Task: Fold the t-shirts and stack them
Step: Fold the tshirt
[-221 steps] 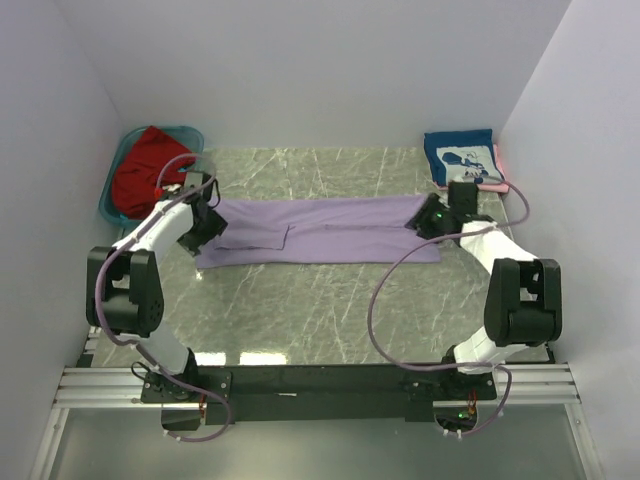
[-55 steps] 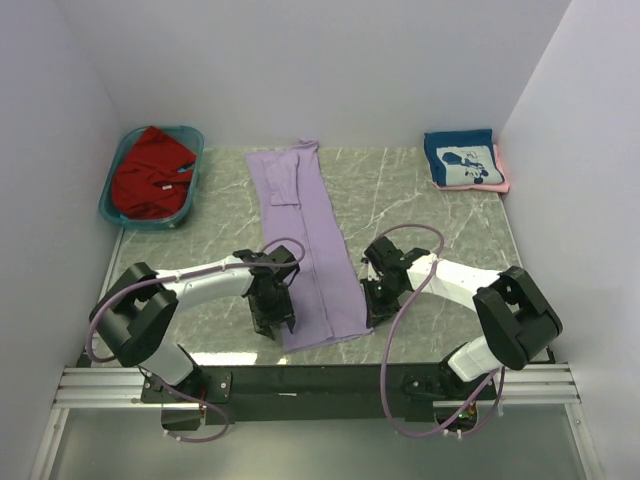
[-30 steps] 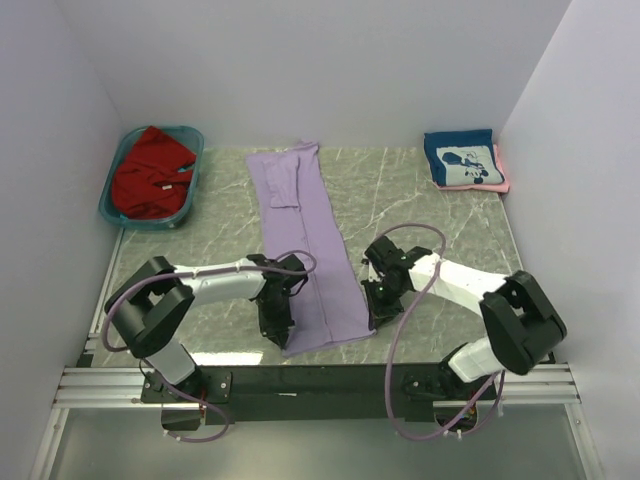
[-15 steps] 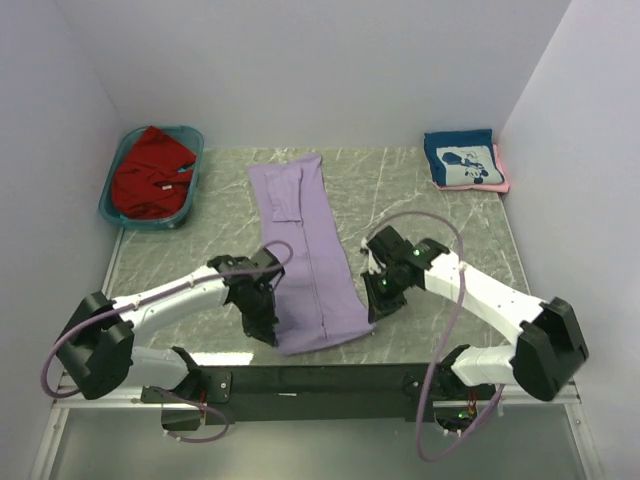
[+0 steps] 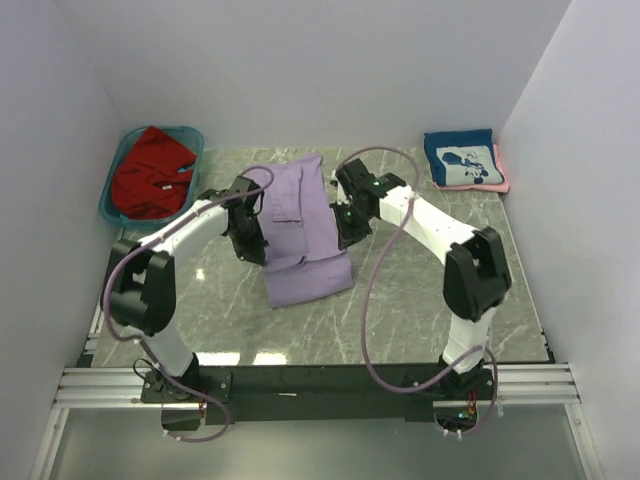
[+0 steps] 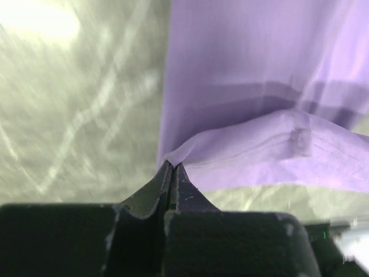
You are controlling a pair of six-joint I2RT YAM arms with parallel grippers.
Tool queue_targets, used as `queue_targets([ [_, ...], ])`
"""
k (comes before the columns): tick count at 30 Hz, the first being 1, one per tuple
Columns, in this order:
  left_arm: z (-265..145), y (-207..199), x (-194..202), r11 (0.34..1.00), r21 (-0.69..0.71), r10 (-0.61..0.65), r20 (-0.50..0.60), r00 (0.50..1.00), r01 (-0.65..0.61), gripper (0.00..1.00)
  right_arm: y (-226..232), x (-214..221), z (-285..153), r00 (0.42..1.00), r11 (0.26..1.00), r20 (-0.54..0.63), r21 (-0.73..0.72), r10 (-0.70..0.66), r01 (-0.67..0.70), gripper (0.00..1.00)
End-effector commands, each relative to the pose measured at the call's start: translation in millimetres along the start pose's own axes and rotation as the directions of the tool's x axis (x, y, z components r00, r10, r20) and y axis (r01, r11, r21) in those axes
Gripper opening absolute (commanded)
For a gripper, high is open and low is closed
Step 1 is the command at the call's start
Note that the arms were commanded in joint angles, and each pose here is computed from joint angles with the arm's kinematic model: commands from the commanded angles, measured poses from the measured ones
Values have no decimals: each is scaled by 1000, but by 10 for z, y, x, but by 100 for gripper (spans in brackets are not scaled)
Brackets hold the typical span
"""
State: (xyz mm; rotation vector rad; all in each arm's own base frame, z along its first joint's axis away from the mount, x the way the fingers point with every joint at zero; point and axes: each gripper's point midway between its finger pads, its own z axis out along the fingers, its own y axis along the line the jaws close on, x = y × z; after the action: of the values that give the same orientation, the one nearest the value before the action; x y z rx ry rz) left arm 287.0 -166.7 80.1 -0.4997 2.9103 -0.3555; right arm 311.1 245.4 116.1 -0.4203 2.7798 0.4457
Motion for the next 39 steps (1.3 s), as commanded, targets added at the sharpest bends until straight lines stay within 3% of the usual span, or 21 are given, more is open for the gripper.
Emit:
queue_targets([
  [1, -62, 37, -498, 998, -56, 31, 125, 992, -24, 1, -90, -402, 43, 996, 999, 78, 29, -36, 34, 0],
  [8, 22, 35, -930, 999, -50, -2, 199, 980, 13, 1, -223, -846, 125, 985, 997, 162, 54, -54, 46, 0],
  [20, 165, -107, -1454, 1000, 5, -10, 315, 949, 9, 1, -406, -1172, 337, 970, 999, 242, 41, -21, 12, 0],
  [25, 195, -156, -1601, 1000, 11, 0, 360, 933, -5, 1, -445, -1268, 436, 963, 999, 269, 40, -18, 7, 0],
  [32, 497, -51, -1553, 999, -27, -21, 320, 947, 31, 1, -536, -1283, 665, 965, 999, 264, 45, -4, -8, 0],
  [35, 603, 1, -1532, 998, -44, -26, 309, 951, 41, 8, -552, -1260, 752, 966, 999, 258, 43, 0, -11, 4],
  [38, 567, 0, -1535, 998, -41, -32, 318, 948, 47, 20, -574, -1257, 793, 967, 999, 256, 46, 5, -17, 18],
  [39, 529, -1, -1556, 998, -42, -37, 331, 943, 54, 29, -562, -1269, 768, 965, 999, 261, 46, 1, -14, 20],
])
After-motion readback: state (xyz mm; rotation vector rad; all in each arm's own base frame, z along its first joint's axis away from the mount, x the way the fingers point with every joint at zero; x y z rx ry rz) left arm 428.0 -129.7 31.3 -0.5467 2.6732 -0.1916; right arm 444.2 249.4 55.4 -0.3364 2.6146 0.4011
